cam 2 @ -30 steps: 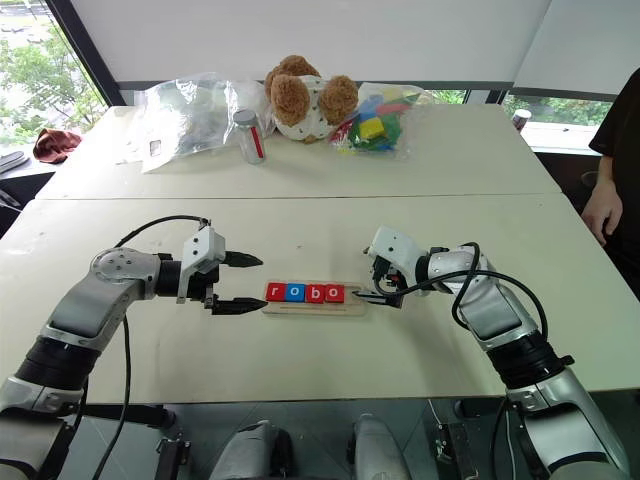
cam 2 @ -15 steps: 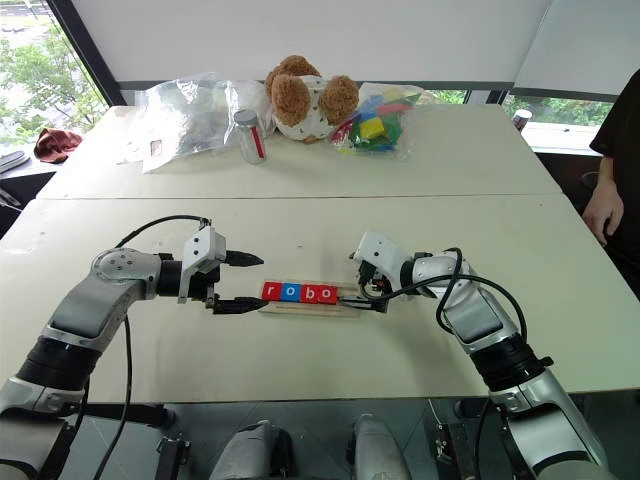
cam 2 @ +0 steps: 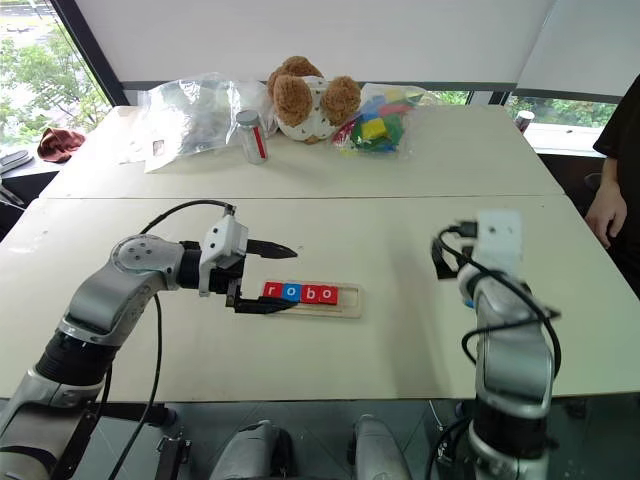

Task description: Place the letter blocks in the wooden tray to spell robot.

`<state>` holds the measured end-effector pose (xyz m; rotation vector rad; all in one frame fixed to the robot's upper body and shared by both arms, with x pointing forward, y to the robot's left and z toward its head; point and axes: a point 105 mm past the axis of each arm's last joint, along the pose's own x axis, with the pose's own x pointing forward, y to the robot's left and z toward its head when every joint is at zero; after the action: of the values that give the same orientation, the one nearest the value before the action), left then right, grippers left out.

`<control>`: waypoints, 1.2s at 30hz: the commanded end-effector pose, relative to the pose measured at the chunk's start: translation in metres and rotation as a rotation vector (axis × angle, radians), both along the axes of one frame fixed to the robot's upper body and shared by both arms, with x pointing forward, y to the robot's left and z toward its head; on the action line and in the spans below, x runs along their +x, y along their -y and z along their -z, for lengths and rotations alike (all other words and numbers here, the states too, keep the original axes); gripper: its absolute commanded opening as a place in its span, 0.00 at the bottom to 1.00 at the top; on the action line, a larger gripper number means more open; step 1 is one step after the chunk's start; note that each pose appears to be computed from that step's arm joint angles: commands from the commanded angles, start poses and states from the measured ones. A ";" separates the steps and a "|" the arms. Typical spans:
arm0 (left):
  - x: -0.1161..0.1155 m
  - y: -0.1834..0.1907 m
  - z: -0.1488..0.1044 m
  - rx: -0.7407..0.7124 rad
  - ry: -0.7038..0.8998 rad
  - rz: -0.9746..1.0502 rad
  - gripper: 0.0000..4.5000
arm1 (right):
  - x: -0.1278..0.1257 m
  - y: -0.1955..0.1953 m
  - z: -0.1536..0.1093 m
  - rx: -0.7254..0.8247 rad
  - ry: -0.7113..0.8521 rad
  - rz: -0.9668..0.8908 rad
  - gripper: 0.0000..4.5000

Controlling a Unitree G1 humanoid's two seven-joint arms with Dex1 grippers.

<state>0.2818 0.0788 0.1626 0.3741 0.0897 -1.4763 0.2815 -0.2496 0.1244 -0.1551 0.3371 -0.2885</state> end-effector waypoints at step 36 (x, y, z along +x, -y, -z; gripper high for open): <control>0.009 -0.004 0.007 0.002 -0.011 -0.040 1.00 | -0.002 -0.036 0.021 0.109 -0.017 -0.123 0.25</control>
<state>0.2905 0.0794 0.1470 0.3354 0.1438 -1.4427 0.2764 -0.2307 0.0843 -0.0576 0.4436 -0.2469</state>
